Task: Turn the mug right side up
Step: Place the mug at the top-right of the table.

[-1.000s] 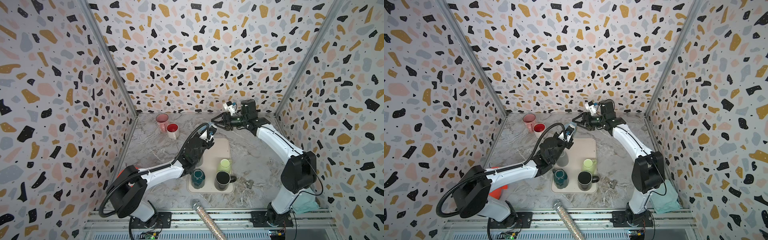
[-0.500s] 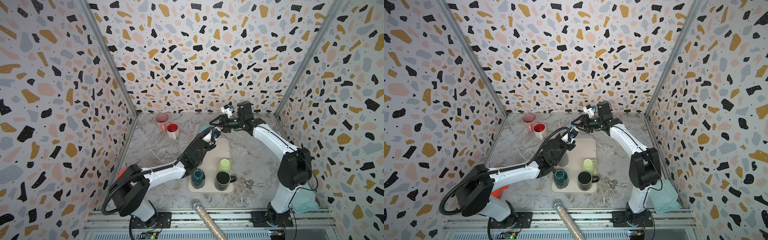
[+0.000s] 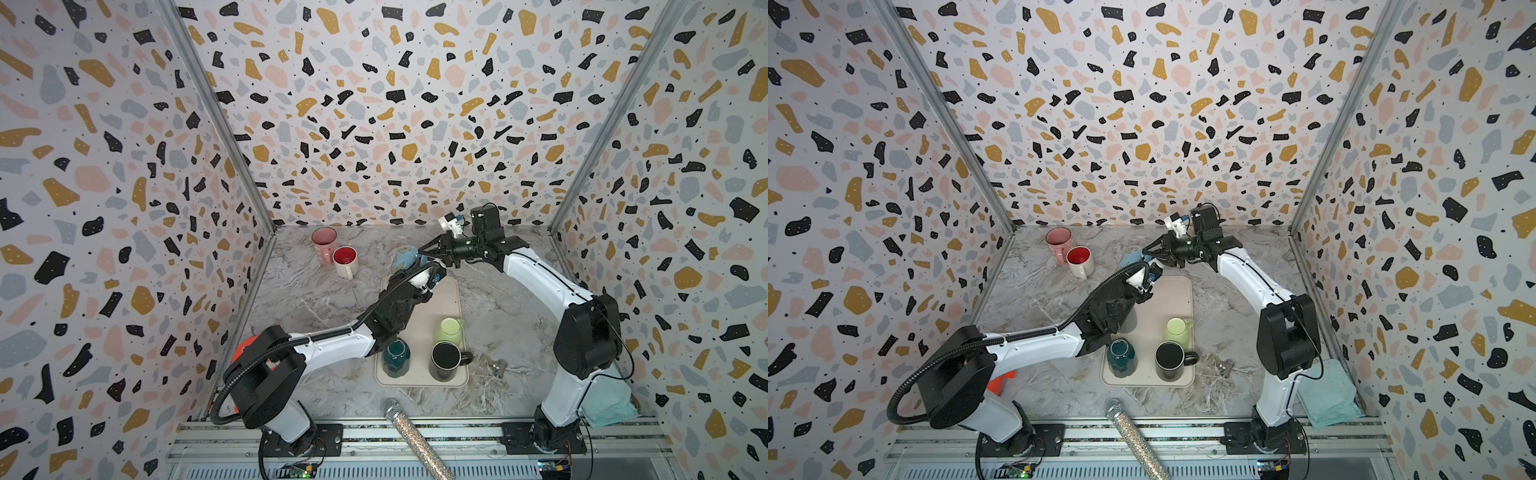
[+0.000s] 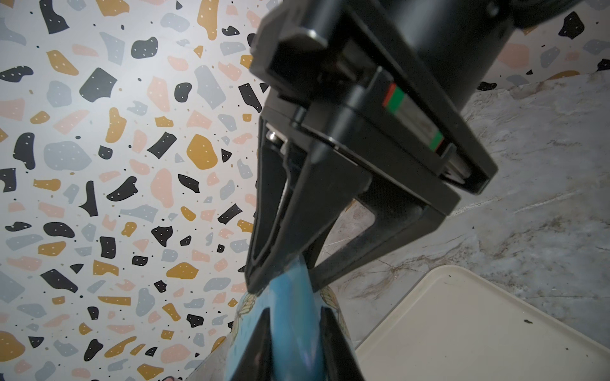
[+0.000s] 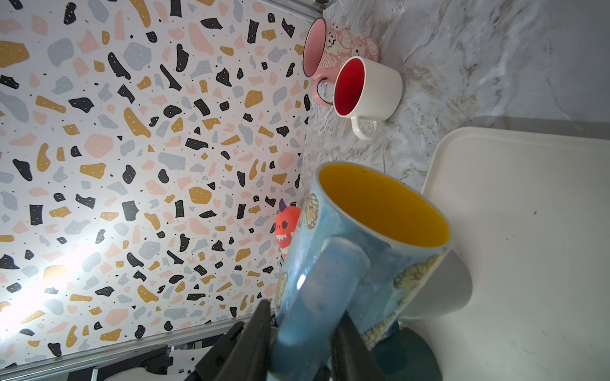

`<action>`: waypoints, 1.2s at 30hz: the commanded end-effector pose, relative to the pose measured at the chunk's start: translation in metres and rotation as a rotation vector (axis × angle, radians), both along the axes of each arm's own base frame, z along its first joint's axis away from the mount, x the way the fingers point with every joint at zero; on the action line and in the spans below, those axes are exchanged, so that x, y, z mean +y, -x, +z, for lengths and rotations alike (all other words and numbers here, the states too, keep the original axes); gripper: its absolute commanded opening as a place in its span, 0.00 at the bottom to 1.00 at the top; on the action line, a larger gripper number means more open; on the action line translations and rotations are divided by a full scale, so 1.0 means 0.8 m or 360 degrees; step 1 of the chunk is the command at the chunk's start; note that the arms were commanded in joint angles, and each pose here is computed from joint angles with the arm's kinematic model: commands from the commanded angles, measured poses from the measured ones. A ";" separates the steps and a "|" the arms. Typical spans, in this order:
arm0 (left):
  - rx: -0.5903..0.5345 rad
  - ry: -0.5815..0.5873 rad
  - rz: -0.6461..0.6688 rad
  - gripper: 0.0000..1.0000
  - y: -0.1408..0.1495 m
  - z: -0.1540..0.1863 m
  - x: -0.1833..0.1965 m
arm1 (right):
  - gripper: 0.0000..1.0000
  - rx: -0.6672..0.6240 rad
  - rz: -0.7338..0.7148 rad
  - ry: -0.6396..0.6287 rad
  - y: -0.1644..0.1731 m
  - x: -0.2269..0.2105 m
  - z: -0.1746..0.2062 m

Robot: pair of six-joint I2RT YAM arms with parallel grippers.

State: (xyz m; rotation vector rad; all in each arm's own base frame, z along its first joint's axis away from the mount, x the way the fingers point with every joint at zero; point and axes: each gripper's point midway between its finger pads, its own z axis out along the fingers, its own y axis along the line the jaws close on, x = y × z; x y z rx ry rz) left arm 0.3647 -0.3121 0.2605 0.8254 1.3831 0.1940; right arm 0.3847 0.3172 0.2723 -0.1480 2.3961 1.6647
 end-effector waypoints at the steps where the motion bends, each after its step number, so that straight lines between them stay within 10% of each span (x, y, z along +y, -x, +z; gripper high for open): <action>1: -0.0321 0.0274 -0.0038 0.00 0.013 0.098 0.000 | 0.21 0.0000 0.0056 0.0041 0.009 0.006 -0.019; 7: -0.0352 0.0236 -0.0030 0.00 0.012 0.099 -0.001 | 0.00 0.0031 0.0070 0.0058 0.012 0.006 -0.031; 36: -0.0362 0.0269 0.0328 0.10 -0.026 0.104 0.016 | 0.00 -0.0209 0.0065 -0.0183 0.007 0.029 0.021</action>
